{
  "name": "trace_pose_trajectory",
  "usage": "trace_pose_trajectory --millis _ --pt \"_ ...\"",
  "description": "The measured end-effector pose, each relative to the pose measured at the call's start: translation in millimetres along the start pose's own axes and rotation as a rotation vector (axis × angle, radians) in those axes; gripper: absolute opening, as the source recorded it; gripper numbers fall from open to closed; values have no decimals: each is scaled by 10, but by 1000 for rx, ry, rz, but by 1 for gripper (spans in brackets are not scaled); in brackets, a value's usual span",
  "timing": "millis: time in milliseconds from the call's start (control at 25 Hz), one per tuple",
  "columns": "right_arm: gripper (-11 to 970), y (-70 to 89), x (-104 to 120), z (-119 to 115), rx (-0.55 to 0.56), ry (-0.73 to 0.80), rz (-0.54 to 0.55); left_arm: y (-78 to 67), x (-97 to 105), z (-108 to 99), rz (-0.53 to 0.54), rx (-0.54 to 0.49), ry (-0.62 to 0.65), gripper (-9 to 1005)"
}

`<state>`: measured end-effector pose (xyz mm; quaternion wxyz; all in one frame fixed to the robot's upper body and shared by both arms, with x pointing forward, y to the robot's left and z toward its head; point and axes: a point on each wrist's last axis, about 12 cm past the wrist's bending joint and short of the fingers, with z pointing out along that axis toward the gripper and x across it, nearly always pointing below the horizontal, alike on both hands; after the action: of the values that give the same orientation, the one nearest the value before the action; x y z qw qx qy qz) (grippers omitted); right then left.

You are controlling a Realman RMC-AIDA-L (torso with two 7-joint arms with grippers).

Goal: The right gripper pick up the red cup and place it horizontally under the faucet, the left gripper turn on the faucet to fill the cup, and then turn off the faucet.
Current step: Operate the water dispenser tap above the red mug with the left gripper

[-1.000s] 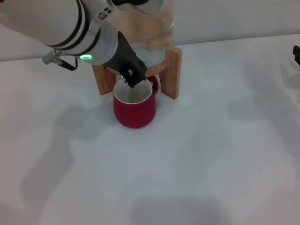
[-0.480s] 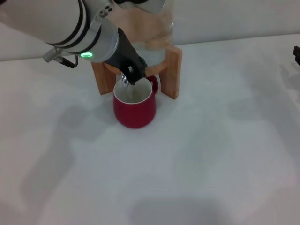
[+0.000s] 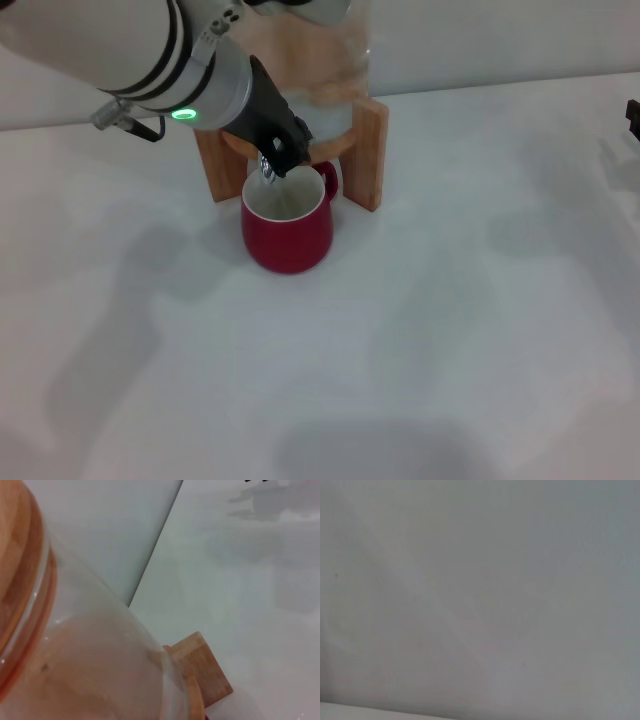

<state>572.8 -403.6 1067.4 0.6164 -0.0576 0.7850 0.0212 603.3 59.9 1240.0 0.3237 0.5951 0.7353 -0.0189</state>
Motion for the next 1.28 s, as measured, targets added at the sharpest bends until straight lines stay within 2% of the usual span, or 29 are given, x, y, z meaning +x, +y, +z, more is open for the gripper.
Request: trace_pose_trajectory --millis 360,680,1280 --pt "306 -7 -5 -1 1 -1 0 -152 -45 -9 62 40 -1 42" --pt "306 -8 -9 6 4 -1 0 -194 -44 -4 58 68 0 41" --pt "306 -13 -10 11 10 2 0 -78 37 34 13 20 25 41"
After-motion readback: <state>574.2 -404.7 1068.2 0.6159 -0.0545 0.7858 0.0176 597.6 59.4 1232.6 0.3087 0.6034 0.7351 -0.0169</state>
